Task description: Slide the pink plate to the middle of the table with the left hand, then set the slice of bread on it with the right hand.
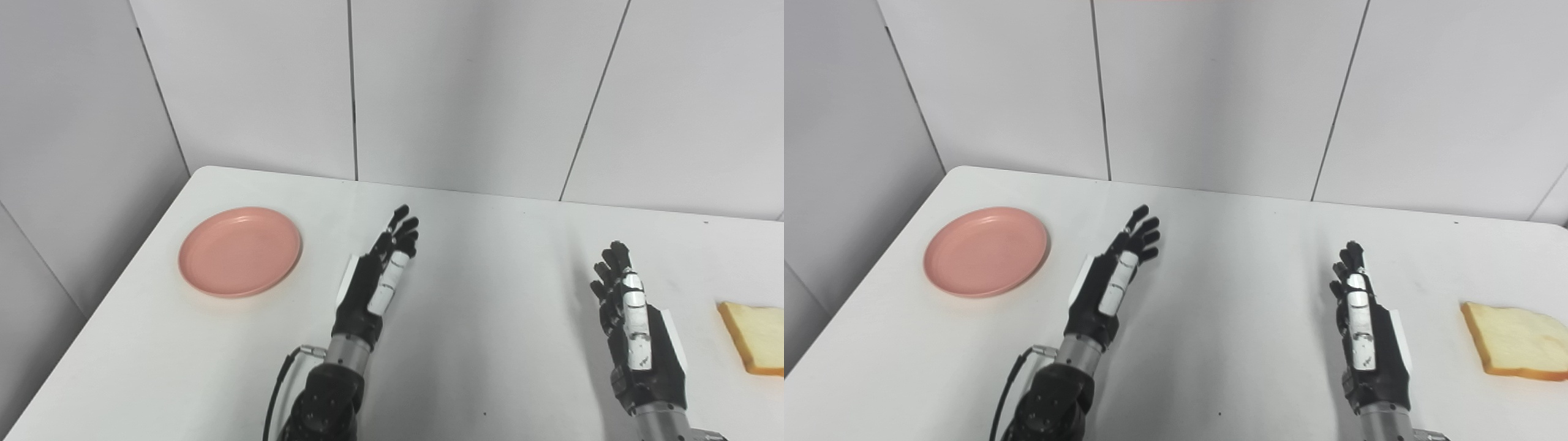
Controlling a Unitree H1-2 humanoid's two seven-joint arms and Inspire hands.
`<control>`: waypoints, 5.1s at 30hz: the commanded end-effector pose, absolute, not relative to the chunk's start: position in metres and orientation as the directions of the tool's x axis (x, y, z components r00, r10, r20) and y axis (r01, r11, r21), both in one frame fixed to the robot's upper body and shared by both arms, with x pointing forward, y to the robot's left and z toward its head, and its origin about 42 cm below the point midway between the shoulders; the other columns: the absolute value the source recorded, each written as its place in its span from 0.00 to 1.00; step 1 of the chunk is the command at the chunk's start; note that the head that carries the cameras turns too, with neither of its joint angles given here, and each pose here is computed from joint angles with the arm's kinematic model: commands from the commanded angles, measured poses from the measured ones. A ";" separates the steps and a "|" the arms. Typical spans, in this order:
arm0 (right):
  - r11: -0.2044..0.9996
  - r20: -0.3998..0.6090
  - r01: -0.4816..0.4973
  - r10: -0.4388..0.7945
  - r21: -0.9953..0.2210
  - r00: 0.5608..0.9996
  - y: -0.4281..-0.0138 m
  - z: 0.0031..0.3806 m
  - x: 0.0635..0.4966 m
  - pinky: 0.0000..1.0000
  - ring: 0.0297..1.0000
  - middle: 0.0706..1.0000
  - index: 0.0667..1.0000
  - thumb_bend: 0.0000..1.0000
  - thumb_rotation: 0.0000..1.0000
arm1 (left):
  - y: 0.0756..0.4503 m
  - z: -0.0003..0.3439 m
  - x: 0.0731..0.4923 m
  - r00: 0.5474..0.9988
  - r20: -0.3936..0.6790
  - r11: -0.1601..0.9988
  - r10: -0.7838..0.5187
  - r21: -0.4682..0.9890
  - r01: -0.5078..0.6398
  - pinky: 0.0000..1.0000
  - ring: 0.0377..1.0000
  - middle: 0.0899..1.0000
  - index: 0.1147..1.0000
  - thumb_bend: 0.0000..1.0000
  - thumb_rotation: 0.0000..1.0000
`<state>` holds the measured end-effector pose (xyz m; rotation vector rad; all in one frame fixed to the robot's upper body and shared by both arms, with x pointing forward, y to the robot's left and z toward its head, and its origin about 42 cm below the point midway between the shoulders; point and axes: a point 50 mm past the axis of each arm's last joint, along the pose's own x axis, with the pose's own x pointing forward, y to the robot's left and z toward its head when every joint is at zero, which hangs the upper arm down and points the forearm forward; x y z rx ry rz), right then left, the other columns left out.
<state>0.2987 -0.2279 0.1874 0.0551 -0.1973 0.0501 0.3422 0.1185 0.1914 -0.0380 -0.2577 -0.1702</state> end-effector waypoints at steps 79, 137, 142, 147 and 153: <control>0.993 0.239 -0.103 0.087 0.054 0.967 -0.226 0.211 0.299 1.00 1.00 1.00 1.00 0.51 1.00 | 0.412 0.231 0.390 0.864 0.247 0.887 0.438 -0.275 -0.371 0.98 0.94 0.93 0.93 0.85 0.90; 0.993 0.252 -0.101 0.082 0.061 0.964 -0.220 0.219 0.295 1.00 1.00 1.00 1.00 0.44 1.00 | 0.378 0.117 0.424 0.962 -0.110 0.861 0.249 -0.429 -0.272 0.97 0.96 0.95 0.96 0.81 0.86; 0.994 0.251 -0.091 0.075 0.055 0.965 -0.220 0.219 0.295 1.00 1.00 1.00 1.00 0.44 1.00 | 0.361 0.110 0.423 0.976 -0.108 0.881 0.190 -0.420 -0.218 1.00 0.96 0.94 0.95 0.83 0.85; 0.995 0.248 -0.088 0.073 0.049 0.966 -0.221 0.218 0.295 1.00 1.00 1.00 1.00 0.42 1.00 | 0.340 0.109 0.422 0.985 -0.092 0.908 0.148 -0.382 -0.172 0.99 0.94 0.93 0.92 0.83 0.88; 0.997 0.241 -0.066 0.054 0.040 0.969 -0.219 0.216 0.296 1.00 1.00 1.00 1.00 0.42 1.00 | 0.314 0.109 0.418 0.992 -0.096 0.928 0.078 -0.357 -0.108 0.97 0.93 0.92 0.92 0.84 0.88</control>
